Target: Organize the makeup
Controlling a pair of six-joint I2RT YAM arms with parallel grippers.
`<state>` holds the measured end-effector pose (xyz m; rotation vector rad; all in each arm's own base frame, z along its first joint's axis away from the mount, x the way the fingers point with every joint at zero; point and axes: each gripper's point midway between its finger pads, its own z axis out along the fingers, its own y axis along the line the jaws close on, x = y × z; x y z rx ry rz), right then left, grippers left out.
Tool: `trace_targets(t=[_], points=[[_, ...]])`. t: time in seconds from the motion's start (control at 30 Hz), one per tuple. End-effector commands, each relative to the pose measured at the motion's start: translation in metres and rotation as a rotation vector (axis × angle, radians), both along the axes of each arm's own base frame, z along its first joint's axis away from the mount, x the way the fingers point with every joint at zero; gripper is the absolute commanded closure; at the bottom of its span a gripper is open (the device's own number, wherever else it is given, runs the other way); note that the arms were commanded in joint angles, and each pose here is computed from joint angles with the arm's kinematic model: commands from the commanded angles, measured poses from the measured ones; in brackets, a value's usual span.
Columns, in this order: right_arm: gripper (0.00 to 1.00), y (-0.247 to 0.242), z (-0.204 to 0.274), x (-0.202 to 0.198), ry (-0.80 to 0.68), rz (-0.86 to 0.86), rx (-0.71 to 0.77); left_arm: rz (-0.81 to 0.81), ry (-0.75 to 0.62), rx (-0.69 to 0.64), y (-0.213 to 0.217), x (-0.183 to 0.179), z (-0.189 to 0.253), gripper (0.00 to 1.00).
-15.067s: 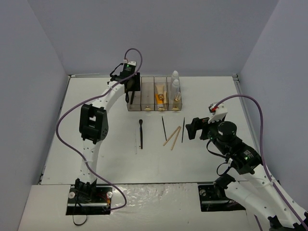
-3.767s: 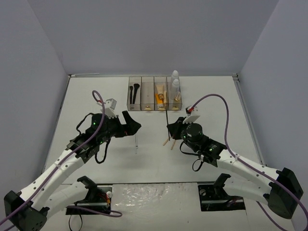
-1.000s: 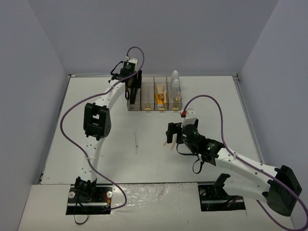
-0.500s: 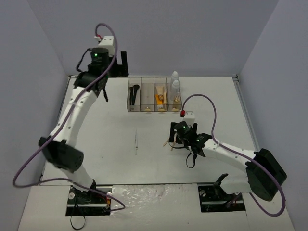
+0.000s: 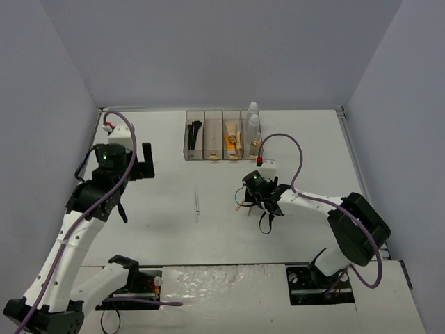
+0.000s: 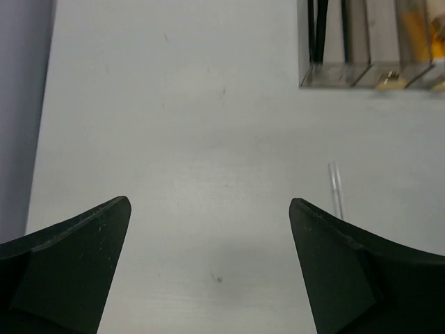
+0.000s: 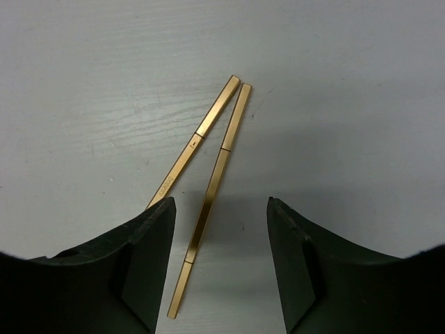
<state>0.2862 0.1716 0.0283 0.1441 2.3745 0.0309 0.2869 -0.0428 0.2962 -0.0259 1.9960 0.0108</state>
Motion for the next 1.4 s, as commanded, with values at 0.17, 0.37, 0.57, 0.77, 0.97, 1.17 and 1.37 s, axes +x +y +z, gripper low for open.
trace_targets(t=[0.17,0.37,0.57,0.77,0.97,1.17,1.37], points=[[0.61,0.002,-0.013,0.014,-0.01,-0.091,0.022,-0.047,-0.015,-0.053,0.004,-0.051,-0.036,0.03],[0.74,-0.009,-0.031,0.002,0.041,-0.127,0.0,-0.079,-0.016,-0.063,0.001,-0.058,-0.043,0.03],[0.97,-0.021,-0.023,-0.007,0.045,-0.135,-0.024,-0.105,-0.012,-0.072,-0.004,-0.059,-0.045,0.03],[1.0,-0.008,0.038,0.006,-0.065,-0.058,0.021,-0.112,-0.002,-0.074,-0.005,-0.06,-0.048,0.03],[1.0,0.034,0.125,0.034,-0.209,0.099,0.1,-0.122,0.015,-0.076,-0.008,-0.059,-0.052,0.03],[1.0,0.084,0.199,0.087,-0.328,0.237,0.12,-0.107,0.039,-0.065,-0.006,-0.057,-0.058,0.03],[1.0,0.118,0.222,0.153,-0.424,0.301,0.103,-0.101,0.064,-0.057,-0.005,-0.055,-0.063,0.03]])
